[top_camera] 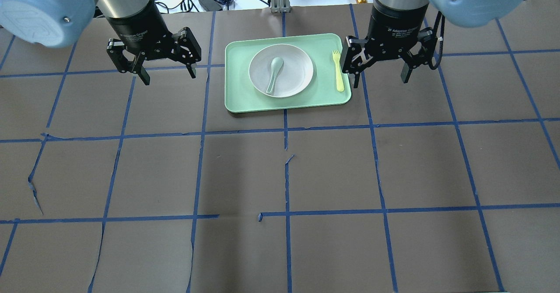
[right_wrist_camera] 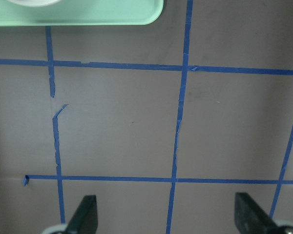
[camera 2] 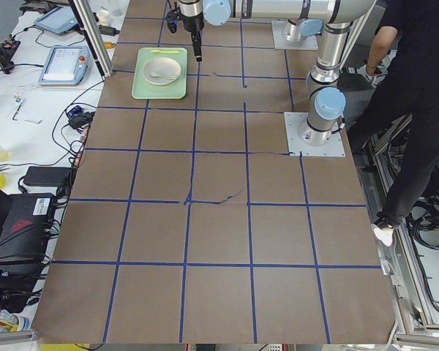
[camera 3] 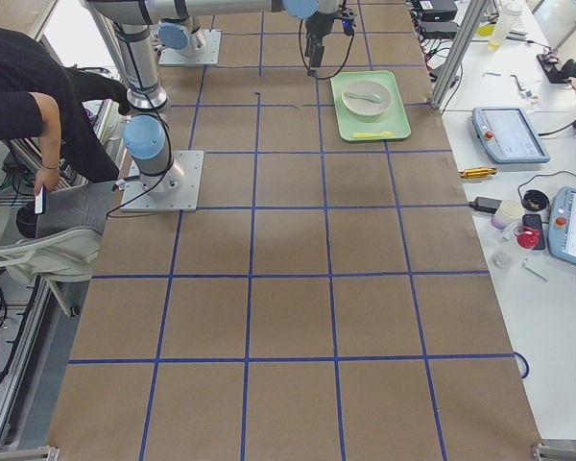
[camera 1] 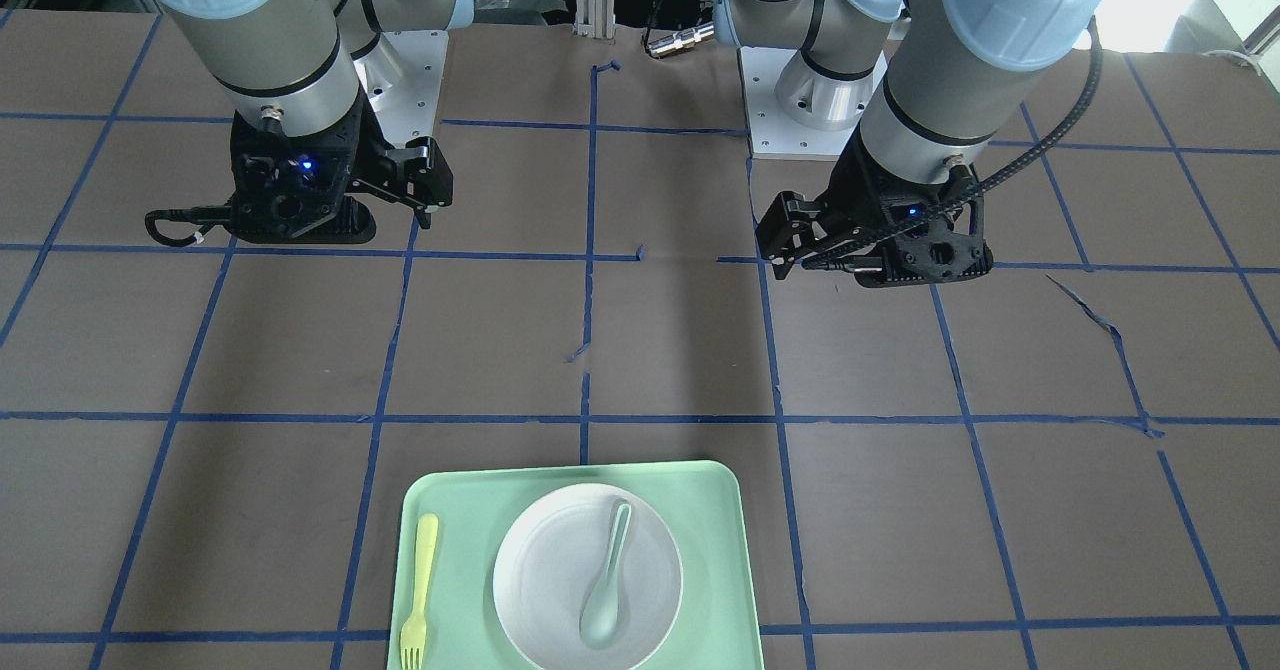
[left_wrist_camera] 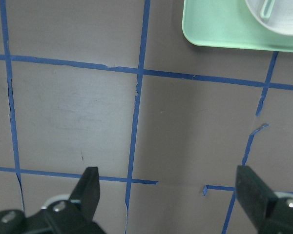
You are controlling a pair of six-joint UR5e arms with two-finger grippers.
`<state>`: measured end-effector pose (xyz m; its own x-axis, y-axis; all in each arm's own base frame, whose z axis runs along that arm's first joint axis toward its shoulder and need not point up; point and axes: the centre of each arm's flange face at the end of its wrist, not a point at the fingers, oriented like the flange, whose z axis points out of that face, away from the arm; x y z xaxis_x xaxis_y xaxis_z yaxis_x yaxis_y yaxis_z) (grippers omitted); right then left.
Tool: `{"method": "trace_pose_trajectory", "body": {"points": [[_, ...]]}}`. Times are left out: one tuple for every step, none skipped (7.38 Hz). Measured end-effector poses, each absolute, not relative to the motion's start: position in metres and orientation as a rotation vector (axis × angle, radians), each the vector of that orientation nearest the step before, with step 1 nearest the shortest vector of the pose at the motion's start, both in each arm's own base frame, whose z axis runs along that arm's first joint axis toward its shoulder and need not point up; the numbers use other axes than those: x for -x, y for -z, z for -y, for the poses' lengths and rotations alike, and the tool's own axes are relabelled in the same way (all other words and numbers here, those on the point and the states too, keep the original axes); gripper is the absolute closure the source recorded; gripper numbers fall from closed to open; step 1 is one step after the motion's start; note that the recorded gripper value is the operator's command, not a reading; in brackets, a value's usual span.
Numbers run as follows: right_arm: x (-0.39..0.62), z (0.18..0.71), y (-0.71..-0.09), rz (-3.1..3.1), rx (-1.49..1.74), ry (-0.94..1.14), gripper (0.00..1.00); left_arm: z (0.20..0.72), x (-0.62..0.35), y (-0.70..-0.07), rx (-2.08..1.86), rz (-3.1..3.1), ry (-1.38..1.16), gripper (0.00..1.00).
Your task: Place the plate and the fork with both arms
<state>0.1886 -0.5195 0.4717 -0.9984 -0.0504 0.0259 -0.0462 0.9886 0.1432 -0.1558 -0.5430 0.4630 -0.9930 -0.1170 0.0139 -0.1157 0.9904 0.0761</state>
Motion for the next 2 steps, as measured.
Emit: {"method": "trace_pose_trajectory", "body": {"points": [[-0.1784, 0.5232, -0.4725, 3.107, -0.061, 0.215, 0.0, 0.5426, 0.1549, -0.4644, -0.178, 3.116, 0.113, 0.0], [-0.1719, 0.5254, -0.4729, 3.11, -0.049, 0.212, 0.0, 0.5419, 0.1546, -0.4667, -0.177, 3.117, 0.106, 0.0]]}}
